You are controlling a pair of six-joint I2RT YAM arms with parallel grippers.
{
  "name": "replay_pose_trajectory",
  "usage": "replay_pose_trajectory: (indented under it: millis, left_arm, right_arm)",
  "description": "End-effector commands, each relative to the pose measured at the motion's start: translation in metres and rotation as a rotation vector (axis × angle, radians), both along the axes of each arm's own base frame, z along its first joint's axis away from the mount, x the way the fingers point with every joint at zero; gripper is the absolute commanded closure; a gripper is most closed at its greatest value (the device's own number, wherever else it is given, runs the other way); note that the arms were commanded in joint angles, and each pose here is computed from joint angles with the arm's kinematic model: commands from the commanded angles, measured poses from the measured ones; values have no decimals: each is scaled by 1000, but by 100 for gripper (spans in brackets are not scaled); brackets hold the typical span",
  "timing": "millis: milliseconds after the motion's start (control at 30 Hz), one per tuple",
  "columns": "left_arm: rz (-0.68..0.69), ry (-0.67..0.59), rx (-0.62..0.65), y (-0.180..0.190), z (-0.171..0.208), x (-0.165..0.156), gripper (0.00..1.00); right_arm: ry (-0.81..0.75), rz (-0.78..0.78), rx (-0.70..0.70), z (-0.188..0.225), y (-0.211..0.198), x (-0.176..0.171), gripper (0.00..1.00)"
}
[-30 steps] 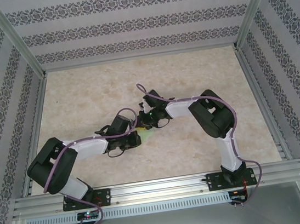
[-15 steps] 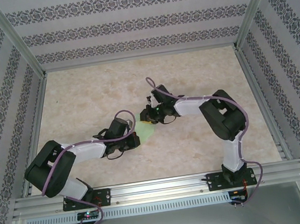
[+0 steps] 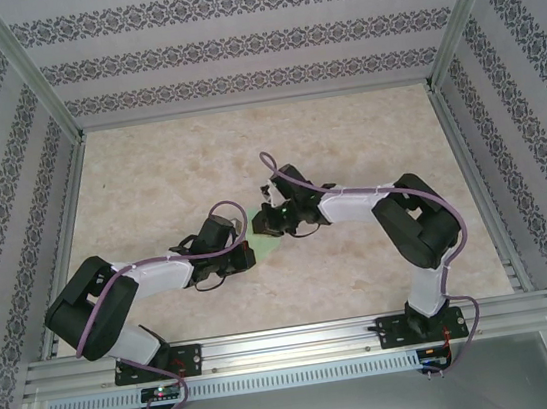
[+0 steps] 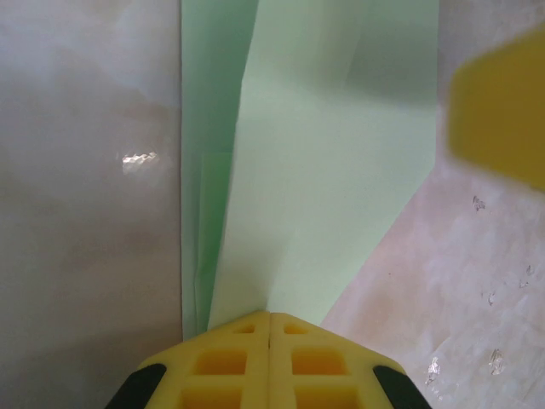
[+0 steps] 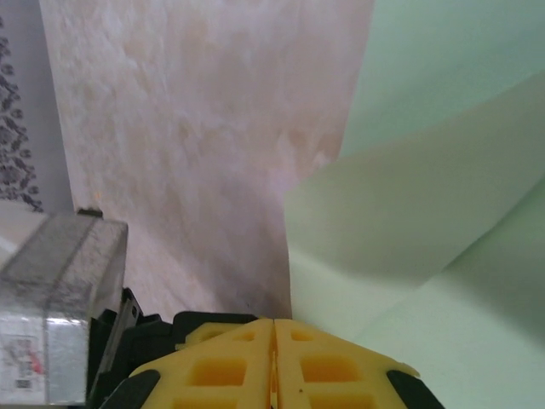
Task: Fold a paper plane with a square sheet of paper (pick it up from the middle)
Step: Fourth fold the wing at the center of the table.
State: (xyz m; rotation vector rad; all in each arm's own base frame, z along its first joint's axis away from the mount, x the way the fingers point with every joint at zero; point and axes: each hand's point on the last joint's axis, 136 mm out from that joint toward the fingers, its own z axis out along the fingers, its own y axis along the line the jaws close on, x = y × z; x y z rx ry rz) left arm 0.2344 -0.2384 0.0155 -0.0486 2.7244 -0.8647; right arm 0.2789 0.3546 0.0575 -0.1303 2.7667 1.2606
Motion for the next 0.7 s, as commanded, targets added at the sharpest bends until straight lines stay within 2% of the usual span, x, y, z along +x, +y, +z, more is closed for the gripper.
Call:
replay_pose_trajectory:
  millis: [0,300,400,567,667]
  left_arm:
    - [39,128,159,35,-36,-25,100]
    - [31,131,159,34,-36,-26,100]
    - [30,139,166,35,-39,-28,100]
    - [24,161,189,41,-46,-35,100]
    - [18,175,216,48,-51,-42,100]
  right_arm:
    - [0,39,-1,-9,10,-6,91]
    - [48,54,-38,-40,12,-18,93]
    - [53,41,-145,-56,0,-16,94]
    - [45,-24,-219,-64,-16,3,94]
    - [22,-67,-206,-58,-22,20,93]
